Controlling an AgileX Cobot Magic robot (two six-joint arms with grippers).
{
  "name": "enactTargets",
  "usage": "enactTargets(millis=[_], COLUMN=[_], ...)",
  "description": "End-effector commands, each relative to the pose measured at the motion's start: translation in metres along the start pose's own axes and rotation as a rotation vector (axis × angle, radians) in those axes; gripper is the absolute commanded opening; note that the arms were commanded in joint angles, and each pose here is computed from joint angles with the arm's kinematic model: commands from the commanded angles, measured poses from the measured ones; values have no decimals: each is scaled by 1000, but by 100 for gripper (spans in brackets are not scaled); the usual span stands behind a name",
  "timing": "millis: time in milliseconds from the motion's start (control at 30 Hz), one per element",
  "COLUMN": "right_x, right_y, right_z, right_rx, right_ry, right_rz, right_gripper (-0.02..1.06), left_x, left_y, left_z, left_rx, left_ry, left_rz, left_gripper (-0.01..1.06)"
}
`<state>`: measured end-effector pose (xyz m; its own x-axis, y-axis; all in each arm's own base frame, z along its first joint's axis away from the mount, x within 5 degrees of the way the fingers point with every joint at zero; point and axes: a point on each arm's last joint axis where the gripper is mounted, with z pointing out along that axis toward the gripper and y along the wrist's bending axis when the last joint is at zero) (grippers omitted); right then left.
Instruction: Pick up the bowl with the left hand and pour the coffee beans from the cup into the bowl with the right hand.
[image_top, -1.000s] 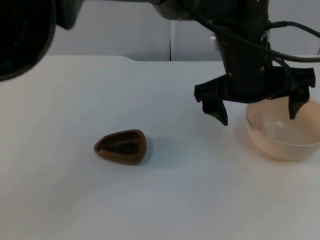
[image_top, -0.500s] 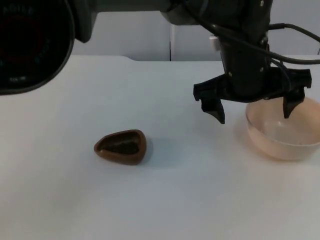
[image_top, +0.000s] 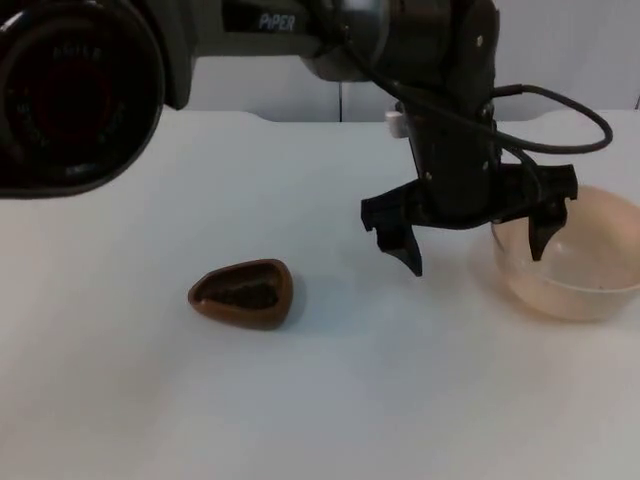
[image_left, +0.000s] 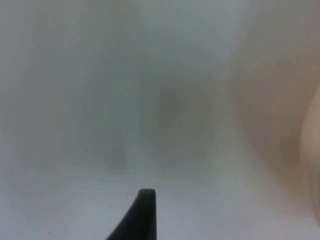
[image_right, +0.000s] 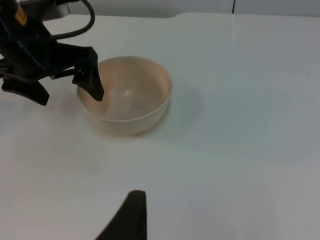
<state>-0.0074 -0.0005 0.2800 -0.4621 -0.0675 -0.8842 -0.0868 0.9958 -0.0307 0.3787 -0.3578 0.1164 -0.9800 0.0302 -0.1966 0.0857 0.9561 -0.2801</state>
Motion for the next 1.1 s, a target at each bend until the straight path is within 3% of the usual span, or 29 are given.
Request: enactTargets(millis=[0,433,600,633,767,833,933,1000,1067], right_x=[0,0,0,0,0,0,0,0,0], right_y=[0,0,0,0,0,0,0,0,0], right_z=[0,0,0,0,0,0,0,0,0], right_rx=[6,6,6,6,6,6,6,6,6], right_ry=[-9,-9,-9,-9,-9,-9,-9,-9,-9], right_rz=[7,7,7,7,7,7,7,7,7], right_gripper=[105,105,105,105,105,105,105,105,105], left_x=[-1,-4,-5,-5,-4,-4,-4,-4,-3], left_y=[-4,-2,-2,-2,-3,-3,-3,-3,-4], left_z=[-3,-3,-3,-3,-3,-3,-3,-3,-3], left_rx=[25,-4,0,0,1,2,5,4,10], left_ry=[-17,-47,-55,-55,-55,-56,-54,-52,-42], left_rz=[1,34,35,35,37,37,34,34,25], left_gripper=[96,93,63,63,42,38,20,17,3])
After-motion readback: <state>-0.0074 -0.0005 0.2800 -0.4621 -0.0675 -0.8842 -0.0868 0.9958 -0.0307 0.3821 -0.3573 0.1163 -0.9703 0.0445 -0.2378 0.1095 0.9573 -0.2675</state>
